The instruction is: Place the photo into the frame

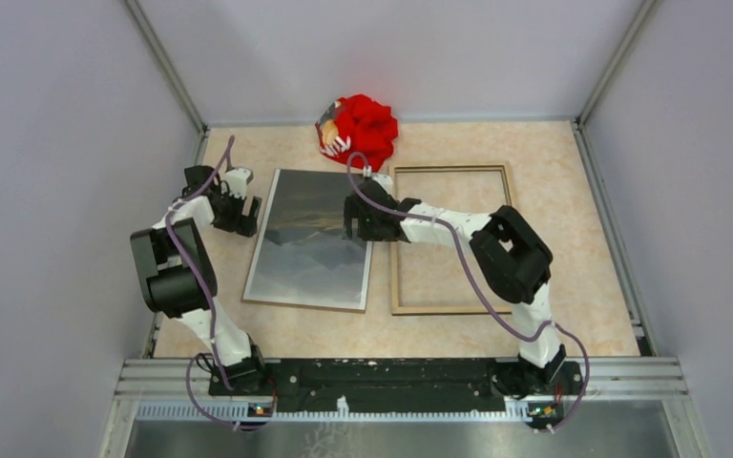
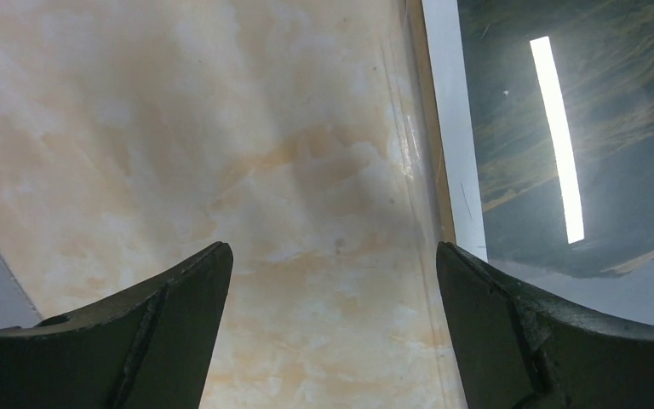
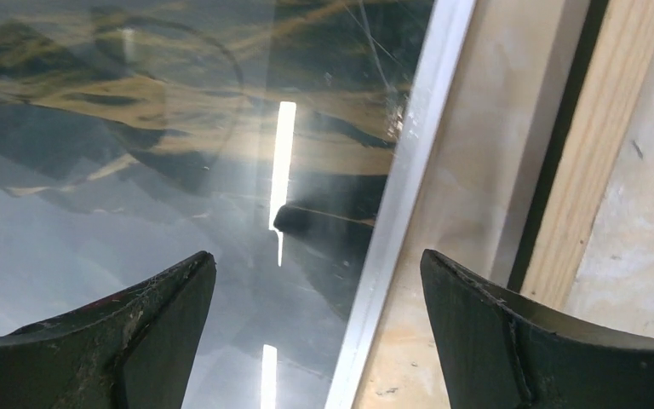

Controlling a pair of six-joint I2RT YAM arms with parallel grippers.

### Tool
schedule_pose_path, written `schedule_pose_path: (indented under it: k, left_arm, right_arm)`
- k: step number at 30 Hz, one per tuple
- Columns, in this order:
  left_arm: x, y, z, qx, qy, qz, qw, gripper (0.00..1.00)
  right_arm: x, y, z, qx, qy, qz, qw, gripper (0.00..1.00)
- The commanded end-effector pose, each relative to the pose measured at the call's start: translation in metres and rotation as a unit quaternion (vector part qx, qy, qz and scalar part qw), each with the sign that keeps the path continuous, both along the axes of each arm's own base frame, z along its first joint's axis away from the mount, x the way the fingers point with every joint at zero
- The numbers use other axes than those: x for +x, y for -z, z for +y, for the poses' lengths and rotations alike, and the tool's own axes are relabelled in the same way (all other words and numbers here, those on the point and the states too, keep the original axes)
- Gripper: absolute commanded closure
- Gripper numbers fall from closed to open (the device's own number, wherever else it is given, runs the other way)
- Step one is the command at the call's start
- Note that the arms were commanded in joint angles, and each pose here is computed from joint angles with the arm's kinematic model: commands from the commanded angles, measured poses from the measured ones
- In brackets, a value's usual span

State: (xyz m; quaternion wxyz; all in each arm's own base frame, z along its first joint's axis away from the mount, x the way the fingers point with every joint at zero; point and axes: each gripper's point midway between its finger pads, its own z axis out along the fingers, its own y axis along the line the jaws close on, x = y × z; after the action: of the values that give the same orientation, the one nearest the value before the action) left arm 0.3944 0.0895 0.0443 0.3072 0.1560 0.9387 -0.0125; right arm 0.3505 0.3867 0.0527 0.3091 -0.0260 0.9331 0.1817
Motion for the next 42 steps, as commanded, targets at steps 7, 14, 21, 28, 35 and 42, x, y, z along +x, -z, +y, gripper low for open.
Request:
schedule_pose_path:
  k: [7, 14, 21, 28, 35, 42]
  left_arm:
    - [0.003, 0.002, 0.001, -0.001, -0.013, -0.018, 1.0, 0.05]
    - [0.009, -0.002, 0.016, 0.017, -0.056, -0.028, 0.998, 0.06]
    - [0.03, -0.033, 0.036, 0.037, -0.066, -0.059, 0.995, 0.05]
    - [0.025, -0.015, 0.041, 0.048, -0.08, -0.047, 0.995, 0.05]
    - [0.011, 0.006, 0.03, 0.029, -0.079, -0.029, 0.996, 0.06]
    - [0.004, 0.018, 0.029, 0.03, -0.077, -0.017, 0.996, 0.06]
  right_arm:
    - [-0.003, 0.007, 0.001, 0.042, 0.037, 0.01, 0.998, 0.1]
    - [-0.005, 0.013, 0.025, 0.078, 0.018, 0.037, 0.996, 0.1]
    - [-0.002, 0.008, 0.032, 0.099, 0.016, 0.034, 0.994, 0.1]
    - [0.004, 0.019, 0.037, 0.113, 0.014, 0.051, 0.992, 0.1]
    - [0.001, 0.026, 0.039, 0.142, 0.01, 0.073, 0.987, 0.1]
    - [-0.002, 0.024, 0.036, 0.157, 0.017, 0.08, 0.984, 0.1]
